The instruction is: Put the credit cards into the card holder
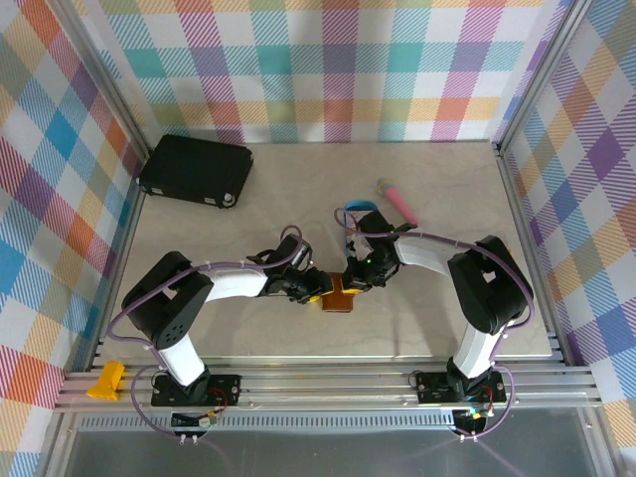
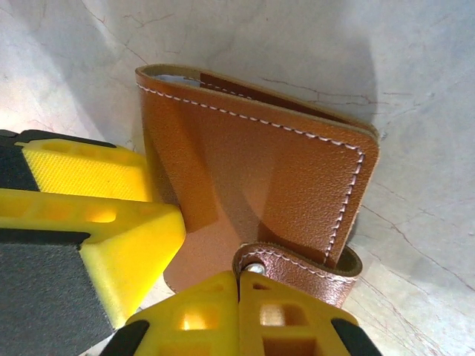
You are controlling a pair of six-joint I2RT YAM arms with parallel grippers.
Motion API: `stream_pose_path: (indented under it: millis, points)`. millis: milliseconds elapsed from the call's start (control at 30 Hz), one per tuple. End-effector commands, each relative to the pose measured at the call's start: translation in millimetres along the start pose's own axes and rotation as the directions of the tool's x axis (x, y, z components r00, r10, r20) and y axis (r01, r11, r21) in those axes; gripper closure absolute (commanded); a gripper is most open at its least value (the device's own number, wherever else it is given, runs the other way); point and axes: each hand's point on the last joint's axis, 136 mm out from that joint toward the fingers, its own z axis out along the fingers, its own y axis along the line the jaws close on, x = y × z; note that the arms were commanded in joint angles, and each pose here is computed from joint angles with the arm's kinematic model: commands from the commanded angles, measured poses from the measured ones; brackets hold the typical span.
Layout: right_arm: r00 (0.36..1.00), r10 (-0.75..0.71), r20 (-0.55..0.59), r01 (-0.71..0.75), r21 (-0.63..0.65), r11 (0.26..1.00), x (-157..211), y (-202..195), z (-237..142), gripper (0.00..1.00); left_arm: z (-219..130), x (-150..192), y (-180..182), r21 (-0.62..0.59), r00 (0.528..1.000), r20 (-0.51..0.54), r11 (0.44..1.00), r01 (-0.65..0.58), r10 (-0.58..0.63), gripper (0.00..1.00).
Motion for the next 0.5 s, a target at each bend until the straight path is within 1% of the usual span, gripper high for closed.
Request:
stream_pose_path:
  millis: [0, 100, 233, 467]
  points:
    - [1.000, 0.005, -0.016, -0.005, 0.031, 1.000, -0.8, -2.2, 5.2, 1.00, 4.3, 1.4, 7.9, -0.010, 1.000, -0.018, 1.000, 0.011, -0.011, 0.63]
    - [1.000, 0.009, -0.019, -0.008, 0.050, 0.999, -1.2, -3.6, 6.5, 1.00, 4.5, 1.4, 7.6, -0.007, 1.000, -0.019, 1.000, 0.010, -0.010, 0.63]
    - [0.999, 0.007, -0.037, -0.003, 0.117, 0.993, 1.0, -8.7, 9.4, 1.00, 4.6, 0.7, 8.0, -0.007, 1.000, -0.020, 1.000, 0.012, -0.012, 0.63]
    - [0.999, 0.021, -0.041, -0.014, 0.164, 0.986, 1.9, -10.7, 12.6, 1.00, 5.7, -0.3, 7.5, 0.001, 1.000, -0.021, 1.000, 0.013, -0.013, 0.63]
